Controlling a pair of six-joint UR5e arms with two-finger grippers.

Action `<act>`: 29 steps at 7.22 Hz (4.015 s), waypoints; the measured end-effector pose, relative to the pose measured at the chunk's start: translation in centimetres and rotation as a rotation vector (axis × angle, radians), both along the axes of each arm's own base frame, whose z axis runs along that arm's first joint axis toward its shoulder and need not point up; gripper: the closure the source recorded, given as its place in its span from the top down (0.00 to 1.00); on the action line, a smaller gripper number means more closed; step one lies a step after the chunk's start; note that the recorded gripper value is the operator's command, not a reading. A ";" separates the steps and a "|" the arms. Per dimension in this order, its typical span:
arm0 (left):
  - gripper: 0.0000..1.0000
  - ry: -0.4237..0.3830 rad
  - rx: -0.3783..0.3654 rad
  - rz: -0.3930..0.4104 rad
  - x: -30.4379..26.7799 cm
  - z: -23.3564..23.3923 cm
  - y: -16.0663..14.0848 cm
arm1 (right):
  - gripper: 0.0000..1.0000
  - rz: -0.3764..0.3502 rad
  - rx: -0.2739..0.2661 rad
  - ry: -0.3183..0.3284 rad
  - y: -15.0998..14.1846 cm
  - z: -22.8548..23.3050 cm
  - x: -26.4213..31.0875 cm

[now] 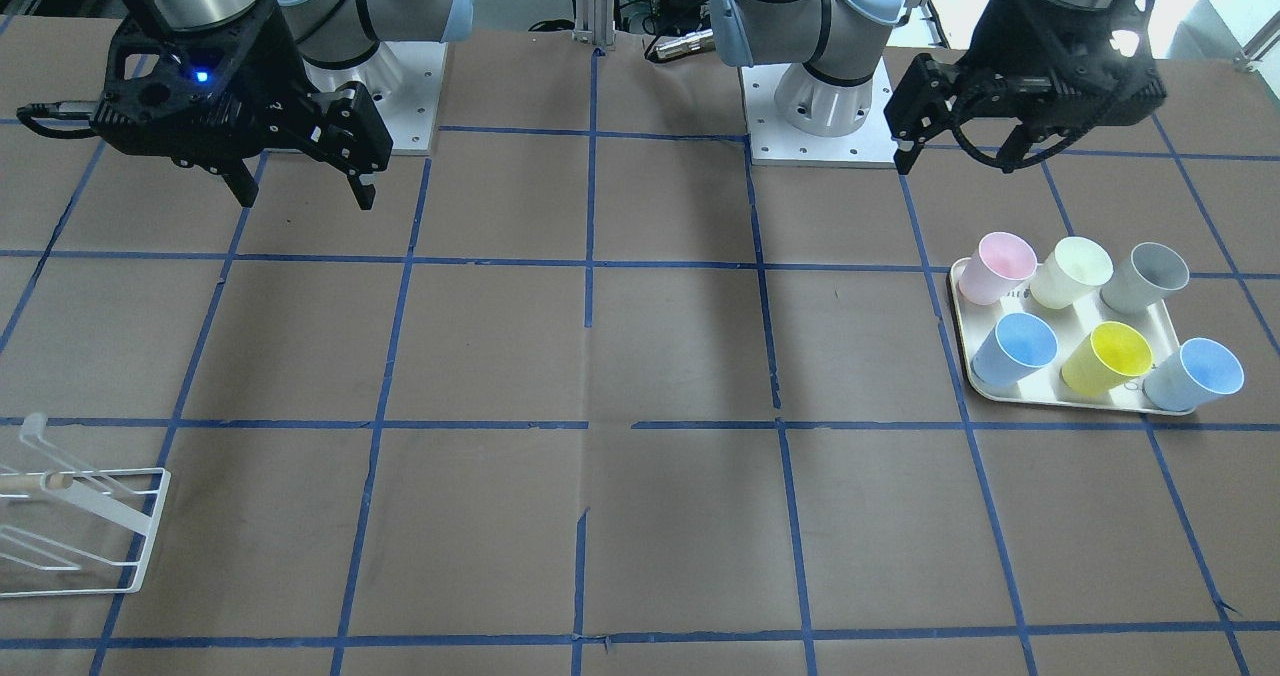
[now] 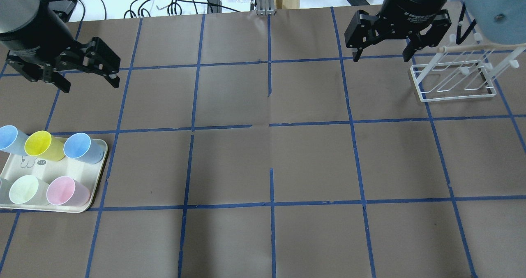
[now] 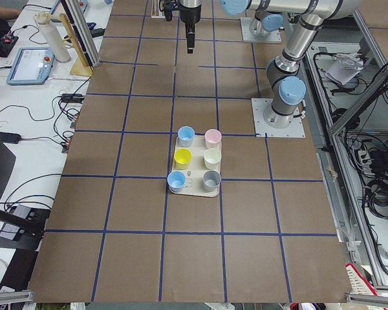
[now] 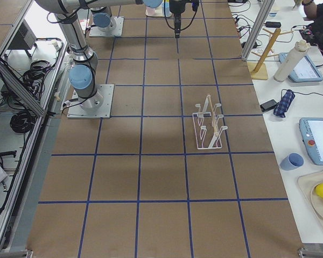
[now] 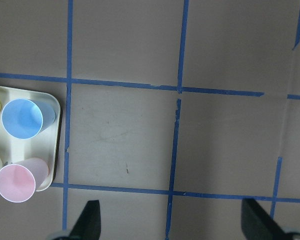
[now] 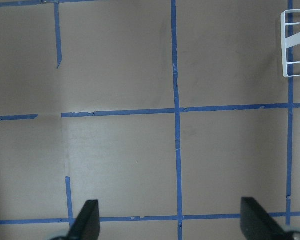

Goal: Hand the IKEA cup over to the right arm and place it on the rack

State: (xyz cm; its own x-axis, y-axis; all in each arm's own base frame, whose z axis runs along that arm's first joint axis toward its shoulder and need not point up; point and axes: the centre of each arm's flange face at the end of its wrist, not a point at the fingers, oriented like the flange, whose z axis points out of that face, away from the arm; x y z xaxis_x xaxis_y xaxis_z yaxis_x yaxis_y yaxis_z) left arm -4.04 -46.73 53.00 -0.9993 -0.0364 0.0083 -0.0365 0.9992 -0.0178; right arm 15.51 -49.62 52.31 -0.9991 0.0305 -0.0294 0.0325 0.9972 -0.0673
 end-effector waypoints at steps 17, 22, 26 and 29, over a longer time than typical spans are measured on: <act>0.84 0.065 0.005 -0.177 48.4 -29.2 -2.4 | 1.00 0.000 0.005 0.000 0.1 -0.1 0.0; 0.00 0.074 0.014 -0.186 48.1 -30.1 -3.0 | 1.00 0.000 0.005 0.000 0.1 -0.1 0.0; 0.00 0.058 -0.002 -0.196 47.8 -28.0 -3.1 | 1.00 0.000 0.005 0.000 0.1 -0.1 0.0; 0.00 0.114 0.040 -0.259 43.4 -18.5 -6.2 | 1.00 0.000 0.003 0.001 0.0 0.0 0.0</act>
State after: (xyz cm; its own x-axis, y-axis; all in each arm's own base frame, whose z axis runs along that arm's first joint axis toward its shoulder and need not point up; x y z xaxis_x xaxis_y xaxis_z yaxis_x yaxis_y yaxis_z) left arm 39.40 -52.94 34.47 -0.9680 0.2176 0.1247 0.2208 0.9753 0.0119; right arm 15.50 -49.57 52.30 -0.9991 0.0307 -0.0282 0.0324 0.9974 -0.0641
